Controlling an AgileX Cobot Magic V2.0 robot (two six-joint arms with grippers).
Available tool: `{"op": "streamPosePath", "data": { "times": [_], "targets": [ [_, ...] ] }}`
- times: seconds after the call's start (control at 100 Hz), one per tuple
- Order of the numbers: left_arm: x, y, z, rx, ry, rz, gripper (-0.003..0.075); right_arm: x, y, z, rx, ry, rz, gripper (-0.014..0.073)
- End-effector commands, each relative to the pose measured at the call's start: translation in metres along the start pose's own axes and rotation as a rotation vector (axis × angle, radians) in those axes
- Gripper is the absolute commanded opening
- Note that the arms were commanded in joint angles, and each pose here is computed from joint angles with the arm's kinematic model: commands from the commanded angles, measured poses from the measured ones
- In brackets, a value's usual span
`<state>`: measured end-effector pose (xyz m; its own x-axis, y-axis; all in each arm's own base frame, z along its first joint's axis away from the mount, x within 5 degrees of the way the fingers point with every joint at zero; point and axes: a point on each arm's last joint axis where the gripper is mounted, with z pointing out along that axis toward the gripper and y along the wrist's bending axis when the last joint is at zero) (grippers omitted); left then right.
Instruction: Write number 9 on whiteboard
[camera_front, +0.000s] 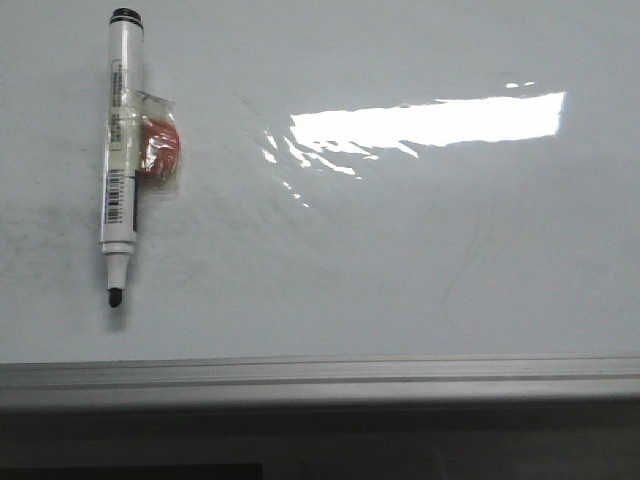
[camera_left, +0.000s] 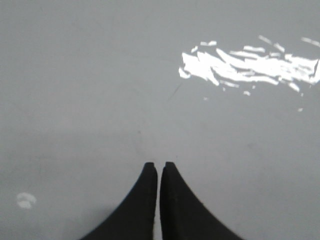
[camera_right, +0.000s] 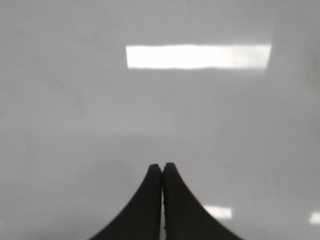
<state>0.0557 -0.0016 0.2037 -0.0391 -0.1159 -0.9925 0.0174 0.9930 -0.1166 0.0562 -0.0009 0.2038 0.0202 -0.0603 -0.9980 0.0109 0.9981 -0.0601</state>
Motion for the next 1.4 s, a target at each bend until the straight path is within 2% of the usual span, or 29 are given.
{"op": "streamPosePath", "data": {
  "times": [0.0, 0.1, 0.22, 0.33, 0.53, 0.66, 0.73, 0.78, 0.88, 0.95, 1.04, 1.16, 1.23, 1.3, 1.39],
  "targets": [
    [0.0, 0.001, -0.001, 0.004, -0.124, -0.029, -0.002, -0.017, 0.002, -0.004, -0.02, -0.227, -0.003, -0.0063],
    [-0.007, 0.001, -0.002, 0.008, -0.192, -0.065, -0.002, -0.024, 0.003, -0.006, -0.029, -0.31, -0.001, -0.0063],
    [-0.019, -0.001, -0.005, 0.014, -0.214, -0.065, -0.0021, -0.031, 0.002, -0.007, -0.021, -0.293, -0.001, -0.0063],
    [-0.043, -0.005, -0.012, 0.028, -0.206, -0.068, -0.0021, -0.042, -0.002, -0.008, -0.005, -0.171, 0.041, -0.0063],
    [-0.068, -0.012, -0.019, 0.042, 0.005, -0.065, -0.002, -0.063, -0.004, -0.003, 0.002, 0.081, 0.115, -0.0063],
    [-0.081, -0.014, -0.019, 0.053, -0.01, -0.079, -0.0017, -0.072, -0.002, 0.005, -0.022, 0.154, 0.211, -0.0063],
    [-0.083, -0.014, -0.017, 0.051, -0.028, -0.046, 0.0038, -0.071, -0.002, 0.008, -0.022, 0.171, 0.213, -0.0063],
    [-0.084, -0.014, -0.015, 0.048, -0.045, -0.035, 0.0127, -0.07, -0.002, 0.009, -0.02, 0.181, 0.207, -0.0063],
    [-0.086, -0.013, -0.012, 0.044, -0.112, -0.053, 0.0375, -0.069, -0.002, 0.01, -0.02, 0.186, 0.206, -0.0063],
    [-0.084, -0.012, -0.008, 0.047, -0.149, -0.1, 0.0462, -0.069, -0.002, 0.01, -0.02, 0.189, 0.206, -0.0063],
    [-0.079, -0.012, 0.0, 0.051, -0.091, -0.065, 0.045, -0.068, -0.002, 0.01, -0.022, 0.198, 0.206, -0.0063],
    [-0.075, -0.018, 0.011, 0.119, -0.019, -0.086, 0.0422, -0.068, -0.001, 0.01, -0.022, 0.204, 0.206, -0.0063],
    [-0.072, -0.025, 0.017, 0.202, 0.053, -0.121, 0.042, -0.068, -0.001, 0.01, -0.022, 0.204, 0.206, -0.0063],
    [-0.067, -0.036, 0.02, 0.318, 0.14, -0.092, 0.042, -0.068, -0.001, 0.01, -0.022, 0.204, 0.206, -0.0063],
    [-0.064, -0.048, 0.024, 0.436, 0.176, -0.071, 0.042, -0.067, -0.001, 0.01, -0.022, 0.206, 0.206, -0.0063]
  ]
}}
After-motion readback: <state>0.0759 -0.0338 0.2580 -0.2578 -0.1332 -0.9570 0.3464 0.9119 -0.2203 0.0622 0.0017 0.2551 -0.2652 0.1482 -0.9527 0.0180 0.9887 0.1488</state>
